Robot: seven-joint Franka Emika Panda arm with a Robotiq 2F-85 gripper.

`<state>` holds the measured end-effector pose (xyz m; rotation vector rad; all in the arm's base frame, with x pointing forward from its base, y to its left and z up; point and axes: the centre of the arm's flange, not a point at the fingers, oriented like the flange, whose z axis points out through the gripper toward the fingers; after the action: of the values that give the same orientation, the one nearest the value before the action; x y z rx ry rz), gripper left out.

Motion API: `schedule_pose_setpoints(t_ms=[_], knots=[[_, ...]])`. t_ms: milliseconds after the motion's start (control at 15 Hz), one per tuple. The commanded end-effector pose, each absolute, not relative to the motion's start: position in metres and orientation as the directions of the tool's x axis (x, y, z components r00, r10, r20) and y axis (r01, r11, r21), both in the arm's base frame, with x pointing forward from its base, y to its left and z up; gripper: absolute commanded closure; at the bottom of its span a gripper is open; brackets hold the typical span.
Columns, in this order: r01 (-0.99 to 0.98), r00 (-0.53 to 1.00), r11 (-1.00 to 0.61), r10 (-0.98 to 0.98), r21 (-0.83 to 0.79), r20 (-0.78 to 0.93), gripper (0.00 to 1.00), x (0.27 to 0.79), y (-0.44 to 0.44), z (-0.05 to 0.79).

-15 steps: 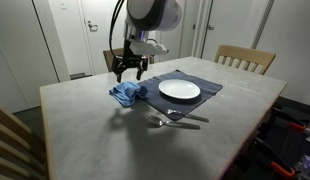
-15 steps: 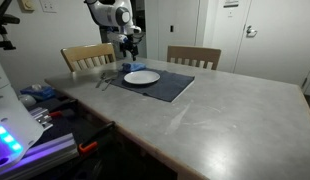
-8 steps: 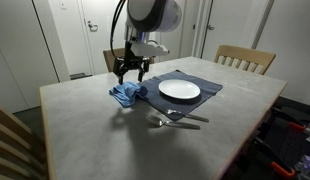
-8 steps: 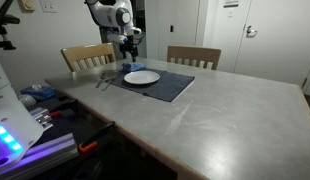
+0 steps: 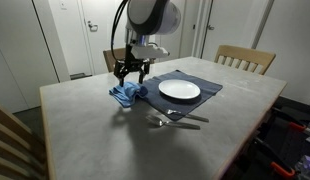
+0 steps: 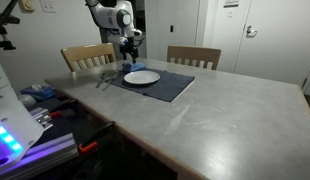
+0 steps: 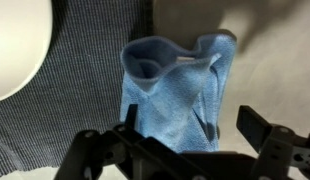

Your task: Pick up the blue towel and wipe the plate

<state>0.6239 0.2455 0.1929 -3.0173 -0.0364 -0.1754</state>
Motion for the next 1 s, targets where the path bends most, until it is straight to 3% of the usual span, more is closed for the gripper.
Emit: schedule_pose_setpoints(t_ms=[0, 933], knots=[[0.041, 0.994, -0.994, 0.030, -0.102, 0.104, 0.00, 0.632, 0.247, 0.190], [0.034, 0.995, -0.995, 0.026, -0.089, 0.092, 0.00, 0.631, 0.248, 0.170]])
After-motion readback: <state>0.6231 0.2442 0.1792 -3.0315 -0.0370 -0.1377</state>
